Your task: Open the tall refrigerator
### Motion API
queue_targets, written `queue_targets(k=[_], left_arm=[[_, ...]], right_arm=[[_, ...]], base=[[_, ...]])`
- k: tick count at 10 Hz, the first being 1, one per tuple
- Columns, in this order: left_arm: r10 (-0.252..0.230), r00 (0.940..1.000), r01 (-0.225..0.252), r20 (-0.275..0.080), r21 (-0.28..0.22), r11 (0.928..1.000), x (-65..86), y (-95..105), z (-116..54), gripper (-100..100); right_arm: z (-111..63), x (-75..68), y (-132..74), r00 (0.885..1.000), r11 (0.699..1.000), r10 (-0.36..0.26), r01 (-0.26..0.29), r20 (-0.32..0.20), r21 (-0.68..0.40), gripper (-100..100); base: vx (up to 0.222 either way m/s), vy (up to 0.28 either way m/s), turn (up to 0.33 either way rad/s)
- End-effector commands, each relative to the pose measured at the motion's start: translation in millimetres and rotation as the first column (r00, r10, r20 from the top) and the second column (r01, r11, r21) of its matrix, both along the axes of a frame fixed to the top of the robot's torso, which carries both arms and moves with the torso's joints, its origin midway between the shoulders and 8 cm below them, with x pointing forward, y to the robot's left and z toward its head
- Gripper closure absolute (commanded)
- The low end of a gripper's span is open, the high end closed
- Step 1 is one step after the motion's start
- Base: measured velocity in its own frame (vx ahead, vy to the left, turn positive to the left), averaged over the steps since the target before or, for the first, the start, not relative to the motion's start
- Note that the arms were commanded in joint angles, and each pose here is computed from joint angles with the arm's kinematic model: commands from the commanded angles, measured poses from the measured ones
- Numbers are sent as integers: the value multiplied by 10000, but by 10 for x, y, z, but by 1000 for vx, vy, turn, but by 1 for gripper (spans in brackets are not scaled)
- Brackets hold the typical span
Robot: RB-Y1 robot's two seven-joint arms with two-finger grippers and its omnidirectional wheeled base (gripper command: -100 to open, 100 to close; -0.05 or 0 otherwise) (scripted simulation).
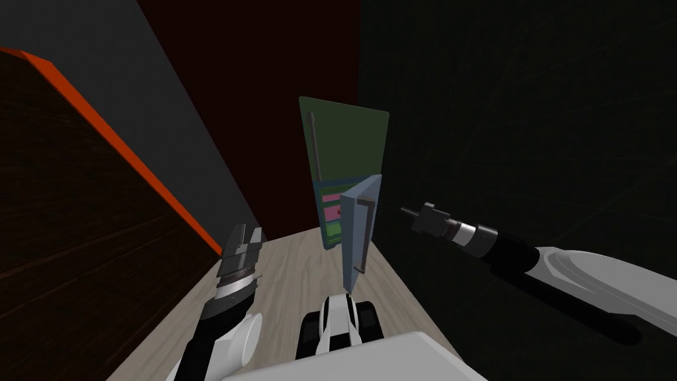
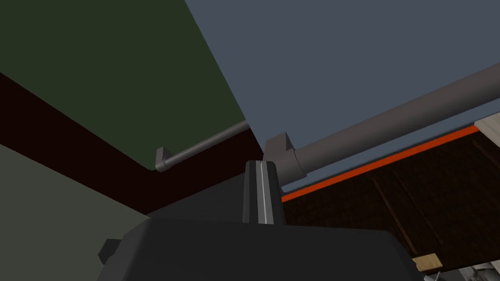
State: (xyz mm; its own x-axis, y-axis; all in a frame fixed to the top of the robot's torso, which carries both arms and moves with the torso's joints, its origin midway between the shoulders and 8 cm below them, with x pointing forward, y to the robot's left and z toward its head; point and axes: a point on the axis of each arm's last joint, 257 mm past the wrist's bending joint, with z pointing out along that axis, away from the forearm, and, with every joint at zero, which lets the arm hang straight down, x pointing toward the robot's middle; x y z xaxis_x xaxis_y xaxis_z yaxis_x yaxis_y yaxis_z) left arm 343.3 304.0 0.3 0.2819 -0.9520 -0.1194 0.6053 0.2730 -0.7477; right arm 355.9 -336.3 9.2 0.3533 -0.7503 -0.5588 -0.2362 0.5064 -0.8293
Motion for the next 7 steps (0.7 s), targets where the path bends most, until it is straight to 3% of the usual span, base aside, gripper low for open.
queue_targets(k=[1,3,4,5,7], left_arm=[[0,10000,0,1,0,10000,0,0,0,0],[0,10000,0,0,1,10000,0,0,0,0],[0,10000,0,0,0,10000,0,0,0,0],[0,10000,0,0,-3,10000,0,0,0,0],[-2,10000,2,2,-8,10000,0,-2,0,0]], right_arm=[[41,-37,197,9986,9986,522,-522,31,-29,100],[64,-78,337,9959,9959,899,-898,60,-47,100],[56,-77,284,9970,9970,770,-770,51,-40,100],[48,-50,195,9986,9986,532,-532,52,-50,-100],[42,-27,112,9995,9995,314,-314,52,-51,-100]], base=[[-84,-275,48],[-78,-260,41],[-41,-112,14],[37,63,-42],[34,182,-37]])
